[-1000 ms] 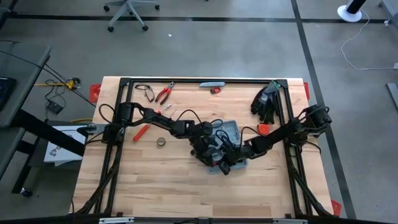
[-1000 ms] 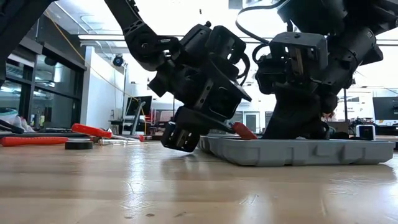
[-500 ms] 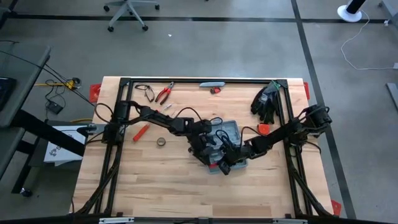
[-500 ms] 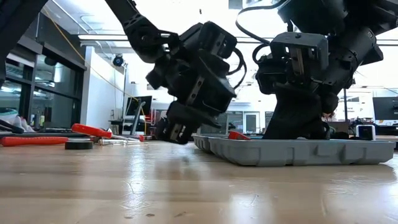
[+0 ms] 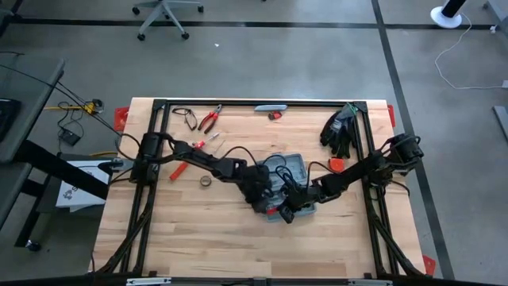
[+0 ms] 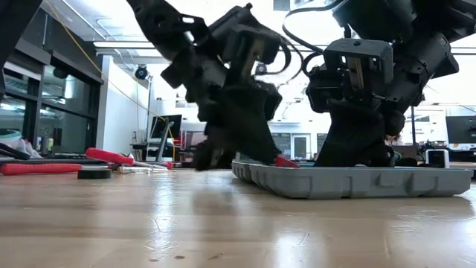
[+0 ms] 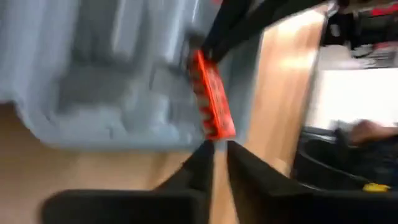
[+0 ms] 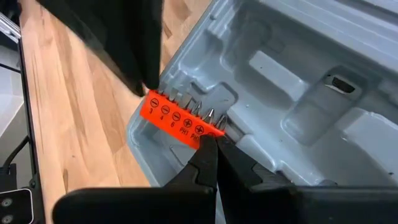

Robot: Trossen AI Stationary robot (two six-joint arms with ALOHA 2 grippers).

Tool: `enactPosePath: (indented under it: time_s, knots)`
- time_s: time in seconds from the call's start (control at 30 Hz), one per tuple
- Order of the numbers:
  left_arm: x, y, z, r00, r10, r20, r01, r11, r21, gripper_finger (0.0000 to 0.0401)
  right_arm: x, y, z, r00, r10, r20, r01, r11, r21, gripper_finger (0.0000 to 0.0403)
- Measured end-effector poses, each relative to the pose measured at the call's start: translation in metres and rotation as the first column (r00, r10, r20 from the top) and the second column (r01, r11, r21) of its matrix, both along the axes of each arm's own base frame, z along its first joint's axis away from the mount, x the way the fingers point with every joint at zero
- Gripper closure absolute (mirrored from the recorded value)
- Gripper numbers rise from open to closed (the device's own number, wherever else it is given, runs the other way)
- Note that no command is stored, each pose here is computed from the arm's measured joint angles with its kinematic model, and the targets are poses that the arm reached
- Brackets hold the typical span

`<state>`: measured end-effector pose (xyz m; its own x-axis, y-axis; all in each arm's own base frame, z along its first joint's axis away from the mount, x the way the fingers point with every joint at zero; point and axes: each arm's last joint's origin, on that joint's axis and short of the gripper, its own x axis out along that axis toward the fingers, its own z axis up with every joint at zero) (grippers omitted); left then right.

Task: Prefit tool cases
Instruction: Put the orange multi-bit set into the gray tool case

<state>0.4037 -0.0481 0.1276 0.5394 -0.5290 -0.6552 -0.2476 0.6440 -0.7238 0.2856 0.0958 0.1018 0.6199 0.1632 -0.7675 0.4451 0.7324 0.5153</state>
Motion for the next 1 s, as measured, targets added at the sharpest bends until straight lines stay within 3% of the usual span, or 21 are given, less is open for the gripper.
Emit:
enactPosePath:
  time_s: [0.17,0.6,0.83,1.0]
  knots:
    - [0.001,-0.005,0.006,0.992,-0.067,0.111,0.053,0.99,0.13,0.0389,0.0,0.0,0.0,1.0,-0.002,0.001,0.002,1.0,-0.001,0.0403]
    - [-0.005,-0.002,0.004,0.998,-0.047,0.034,0.039,0.981,0.188,0.0401,0.0,0.0,0.0,1.0,-0.002,0.001,0.002,1.0,0.003,0.0403]
    - [-0.01,-0.013,0.036,0.954,-0.237,0.185,0.194,0.956,0.221,0.0401,0.0,0.0,0.0,1.0,-0.01,0.003,0.01,1.0,0.001,0.0403]
    - [-0.008,-0.017,0.03,0.94,-0.274,0.202,0.231,0.95,0.212,0.0401,0.001,-0.002,0.0,1.0,-0.015,0.002,0.015,1.0,0.004,0.0403]
